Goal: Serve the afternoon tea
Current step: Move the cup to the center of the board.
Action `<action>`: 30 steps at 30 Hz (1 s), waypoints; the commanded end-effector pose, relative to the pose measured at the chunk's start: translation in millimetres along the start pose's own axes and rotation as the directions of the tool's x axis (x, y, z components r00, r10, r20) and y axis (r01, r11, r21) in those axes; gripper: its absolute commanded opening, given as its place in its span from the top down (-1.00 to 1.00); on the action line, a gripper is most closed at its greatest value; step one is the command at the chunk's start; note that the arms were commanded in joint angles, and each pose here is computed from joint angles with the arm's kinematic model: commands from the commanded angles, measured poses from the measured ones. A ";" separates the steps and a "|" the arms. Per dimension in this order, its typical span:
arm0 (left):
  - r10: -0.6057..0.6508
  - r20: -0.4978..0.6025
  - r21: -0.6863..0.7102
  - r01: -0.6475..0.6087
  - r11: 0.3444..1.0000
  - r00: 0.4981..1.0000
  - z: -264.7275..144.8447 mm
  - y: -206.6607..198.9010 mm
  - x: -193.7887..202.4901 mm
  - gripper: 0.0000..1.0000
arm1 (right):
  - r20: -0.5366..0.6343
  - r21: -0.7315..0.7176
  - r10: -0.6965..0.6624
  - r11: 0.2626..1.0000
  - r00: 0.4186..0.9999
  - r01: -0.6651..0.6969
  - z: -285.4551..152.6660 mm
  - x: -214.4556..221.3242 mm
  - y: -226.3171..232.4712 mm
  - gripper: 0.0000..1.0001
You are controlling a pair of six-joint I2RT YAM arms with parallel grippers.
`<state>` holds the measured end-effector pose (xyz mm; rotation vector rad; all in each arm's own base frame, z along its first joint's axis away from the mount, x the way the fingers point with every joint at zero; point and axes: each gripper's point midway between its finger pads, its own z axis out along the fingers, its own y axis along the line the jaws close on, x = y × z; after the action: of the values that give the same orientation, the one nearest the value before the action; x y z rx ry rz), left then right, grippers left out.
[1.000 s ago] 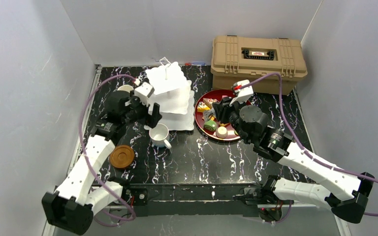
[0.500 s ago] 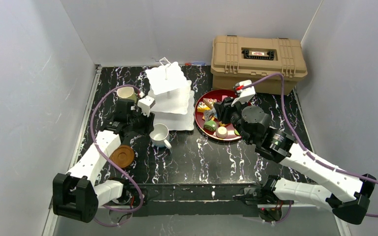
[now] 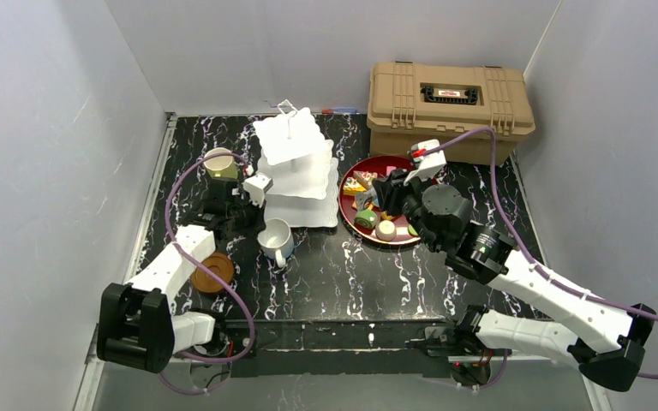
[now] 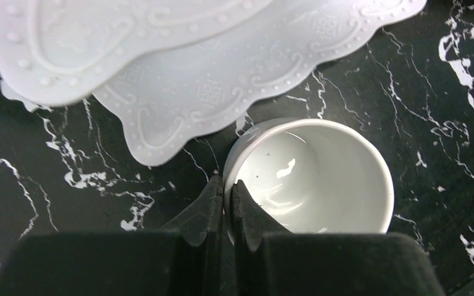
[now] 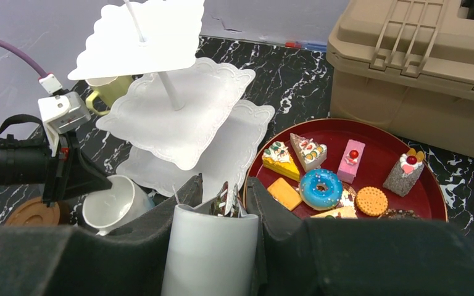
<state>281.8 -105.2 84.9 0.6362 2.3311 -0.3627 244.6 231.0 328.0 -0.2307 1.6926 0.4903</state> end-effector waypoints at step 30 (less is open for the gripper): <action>0.023 0.028 -0.434 -0.008 0.901 0.999 -53.5 140.0 20.4 1.00 | 0.097 -0.015 0.072 0.997 0.993 -0.070 -14.3 -37.0 -2.0 0.63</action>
<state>306.2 25.7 98.4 0.4429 2.2849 0.1014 241.6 226.3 334.9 -0.2184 1.6763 0.5048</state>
